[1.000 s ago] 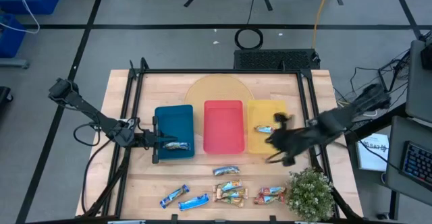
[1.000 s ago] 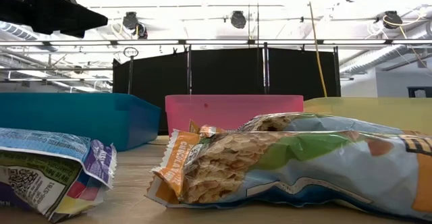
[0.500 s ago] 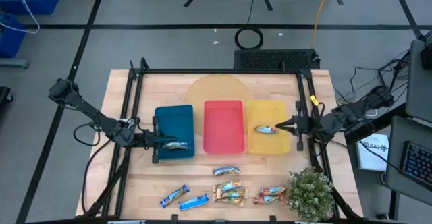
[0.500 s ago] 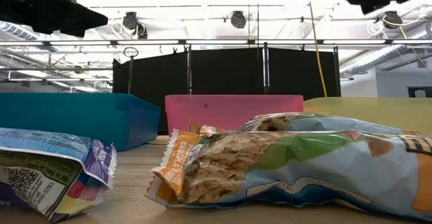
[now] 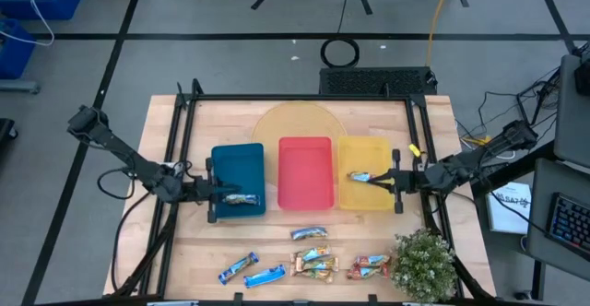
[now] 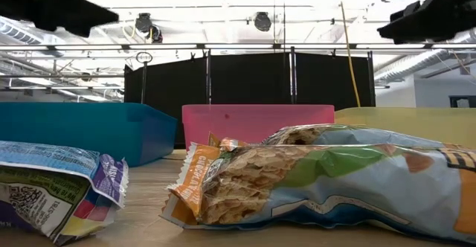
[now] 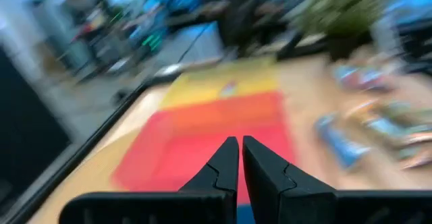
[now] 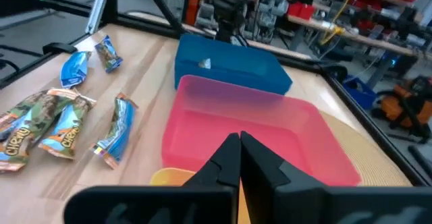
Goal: Pick and place Granola Bars by type
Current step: Put the top blue granola bar into the blue bin
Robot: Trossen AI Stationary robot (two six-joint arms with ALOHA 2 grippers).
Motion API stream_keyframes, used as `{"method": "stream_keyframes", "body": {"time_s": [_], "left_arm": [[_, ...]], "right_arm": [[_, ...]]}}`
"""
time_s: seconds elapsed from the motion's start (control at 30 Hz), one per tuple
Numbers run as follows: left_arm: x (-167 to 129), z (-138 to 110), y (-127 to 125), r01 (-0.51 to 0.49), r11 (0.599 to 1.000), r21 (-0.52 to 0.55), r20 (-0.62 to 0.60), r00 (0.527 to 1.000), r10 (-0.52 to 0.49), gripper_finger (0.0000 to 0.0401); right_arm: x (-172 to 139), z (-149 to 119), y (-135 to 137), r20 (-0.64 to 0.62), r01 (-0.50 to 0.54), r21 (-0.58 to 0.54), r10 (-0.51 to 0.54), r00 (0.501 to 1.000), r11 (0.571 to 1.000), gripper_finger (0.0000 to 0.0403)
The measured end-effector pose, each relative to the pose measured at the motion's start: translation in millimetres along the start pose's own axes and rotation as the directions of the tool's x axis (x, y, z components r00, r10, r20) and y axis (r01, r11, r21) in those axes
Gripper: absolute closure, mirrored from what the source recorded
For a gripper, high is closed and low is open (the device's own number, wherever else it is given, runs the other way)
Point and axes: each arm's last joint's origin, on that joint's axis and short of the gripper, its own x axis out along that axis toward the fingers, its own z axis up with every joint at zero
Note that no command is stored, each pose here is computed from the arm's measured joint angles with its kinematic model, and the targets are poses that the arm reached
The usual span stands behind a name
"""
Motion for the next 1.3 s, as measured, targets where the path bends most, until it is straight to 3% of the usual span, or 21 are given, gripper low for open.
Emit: {"method": "stream_keyframes", "body": {"time_s": [0.07, 0.2, 0.33, 0.47, 0.6, 0.7, 0.83, 1.03, 1.2, 1.3], "left_arm": [[1, 9, 0, -0.043, 0.999, 0.004, -0.08, 0.996, 0.043, 0.037], [6, 37, -9, -0.022, 1.0, 0.011, -0.183, 0.983, 0.023, 0.0372], [18, 65, -27, -0.055, 0.993, 0.104, -0.243, 0.967, 0.078, 0.0395], [30, 86, -47, -0.058, 0.99, 0.125, -0.338, 0.936, 0.097, 0.0393], [41, 89, -72, -0.034, 0.997, 0.071, -0.526, 0.848, 0.066, 0.0396], [46, 87, -95, -0.011, 0.999, 0.032, -0.64, 0.768, 0.029, 0.0397], [47, 88, -129, 0.058, 0.994, -0.095, -0.71, 0.696, -0.108, 0.0397], [44, 79, -157, -0.017, 0.973, -0.232, -0.76, 0.627, -0.17, 0.0393], [37, 62, -173, -0.018, 0.95, -0.312, -0.835, 0.482, -0.265, 0.034], [32, 51, -186, 0.038, 0.956, -0.291, -0.855, 0.438, -0.278, 0.0295]], "right_arm": [[2, -8, 2, 0.023, 0.007, -0.004, -0.007, 1.0, 1.0, 0.0403], [6, -22, 4, 0.033, 0.021, -0.012, -0.021, 0.999, 1.0, 0.0403], [7, -28, 4, 0.05, 0.042, -0.021, -0.041, 0.998, 0.999, 0.0403], [6, -26, 1, 0.068, 0.095, 0.01, -0.096, 0.993, 0.995, 0.0403], [5, -26, 0, 0.077, 0.082, 0.037, -0.085, 0.993, 0.996, 0.0403], [3, -25, 2, 0.093, 0.005, 0.041, -0.008, 0.996, 0.999, 0.0403], [1, -23, 2, 0.124, -0.041, 0.038, 0.036, 0.992, 0.998, 0.0403], [3, -32, 4, 0.19, -0.023, 0.013, 0.02, 0.982, 1.0, 0.0403], [1, -26, 2, 0.252, -0.015, 0.037, 0.005, 0.968, 0.999, 0.0403], [1, -25, 2, 0.26, -0.012, 0.041, 0.001, 0.966, 0.999, 0.0403]]}}
